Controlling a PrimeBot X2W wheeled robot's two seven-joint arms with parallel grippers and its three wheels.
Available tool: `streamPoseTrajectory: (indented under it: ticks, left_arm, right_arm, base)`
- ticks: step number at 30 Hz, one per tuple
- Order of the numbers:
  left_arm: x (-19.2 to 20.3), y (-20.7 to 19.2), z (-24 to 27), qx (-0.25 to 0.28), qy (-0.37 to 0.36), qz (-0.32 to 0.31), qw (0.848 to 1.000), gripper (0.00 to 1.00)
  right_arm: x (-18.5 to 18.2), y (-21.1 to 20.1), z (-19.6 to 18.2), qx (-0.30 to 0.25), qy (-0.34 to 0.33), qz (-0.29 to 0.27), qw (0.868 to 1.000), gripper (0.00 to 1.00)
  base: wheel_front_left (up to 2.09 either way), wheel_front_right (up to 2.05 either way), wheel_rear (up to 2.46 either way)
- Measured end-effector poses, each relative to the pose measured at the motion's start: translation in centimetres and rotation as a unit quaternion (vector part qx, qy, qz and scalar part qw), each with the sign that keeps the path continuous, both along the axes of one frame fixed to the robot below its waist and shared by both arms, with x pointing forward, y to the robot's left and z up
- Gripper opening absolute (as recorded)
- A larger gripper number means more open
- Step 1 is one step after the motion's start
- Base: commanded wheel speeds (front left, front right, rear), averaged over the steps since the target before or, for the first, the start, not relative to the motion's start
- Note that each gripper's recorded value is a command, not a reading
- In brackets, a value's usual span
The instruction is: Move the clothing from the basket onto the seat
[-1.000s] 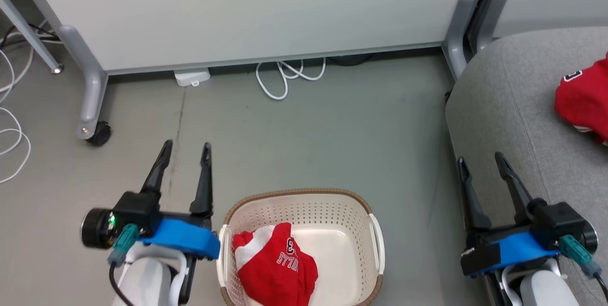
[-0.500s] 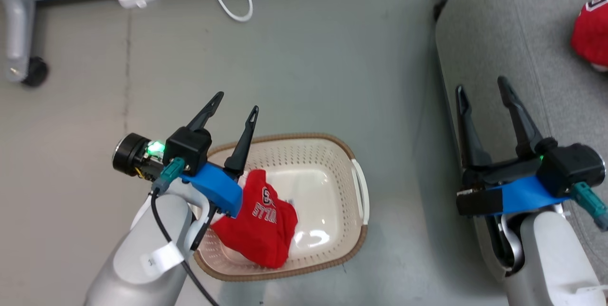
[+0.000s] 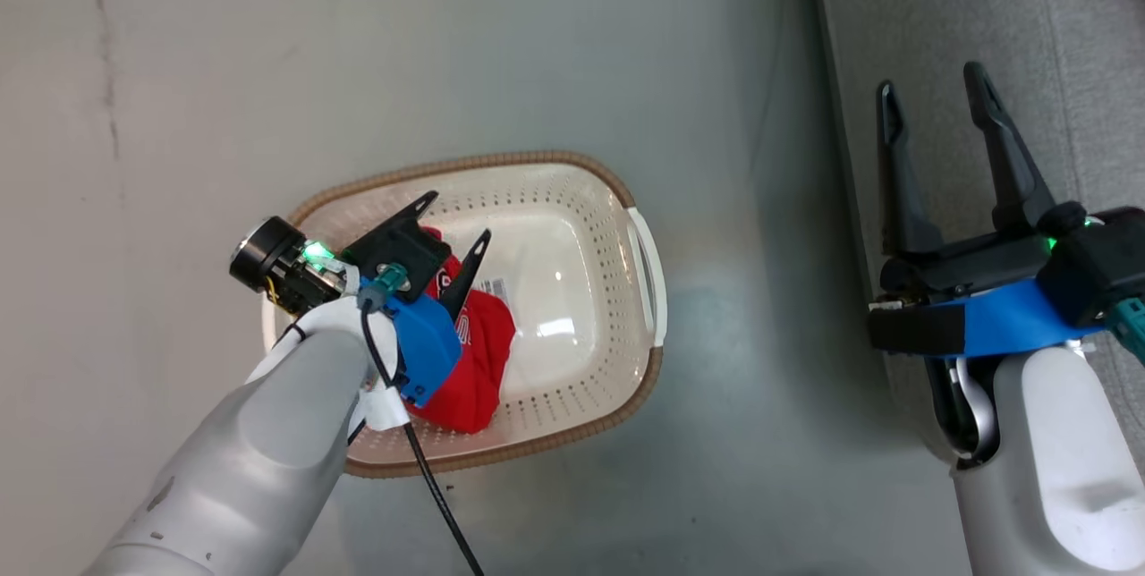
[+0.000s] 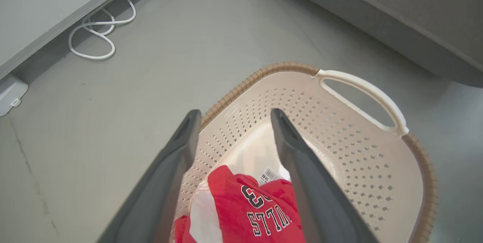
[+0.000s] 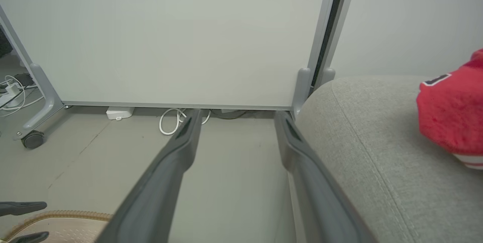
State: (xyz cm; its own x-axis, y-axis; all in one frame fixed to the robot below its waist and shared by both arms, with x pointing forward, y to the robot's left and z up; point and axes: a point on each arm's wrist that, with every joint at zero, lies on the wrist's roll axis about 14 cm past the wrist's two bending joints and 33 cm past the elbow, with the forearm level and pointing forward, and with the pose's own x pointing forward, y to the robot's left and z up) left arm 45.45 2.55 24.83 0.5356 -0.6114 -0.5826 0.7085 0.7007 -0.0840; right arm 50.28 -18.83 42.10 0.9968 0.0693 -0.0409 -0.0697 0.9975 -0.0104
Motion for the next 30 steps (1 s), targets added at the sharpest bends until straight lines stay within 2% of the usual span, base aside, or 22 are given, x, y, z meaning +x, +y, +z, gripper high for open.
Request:
streamPoseTrajectory:
  ticks: [4, 8, 15, 30]
  left_arm:
    - [-1.9, -0.3, -3.3, 0.039, 0.036, -0.053, 0.997, 1.00]
    - [-4.0, 0.0, -6.4, 0.088, 0.076, -0.102, 0.988, 1.00]
    - [-7.3, 1.9, -10.9, 0.184, 0.140, -0.182, 0.956, 1.00]
    - [-8.8, 3.1, -17.4, 0.244, 0.187, -0.243, 0.920, 1.00]
  right_arm:
    - [0.7, -0.1, -1.3, -0.006, 0.008, 0.000, 1.000, 1.00]
    - [1.4, -0.1, -2.5, -0.010, 0.014, 0.002, 1.000, 1.00]
    - [2.1, -0.1, -4.7, -0.019, 0.028, 0.007, 0.999, 1.00]
    - [2.5, -0.7, -8.5, -0.035, 0.048, 0.007, 0.998, 1.00]
  base:
    - [0.00, 0.00, 0.00]
    - [0.00, 0.00, 0.00]
    - [0.00, 0.00, 0.00]
    - [0.00, 0.00, 0.00]
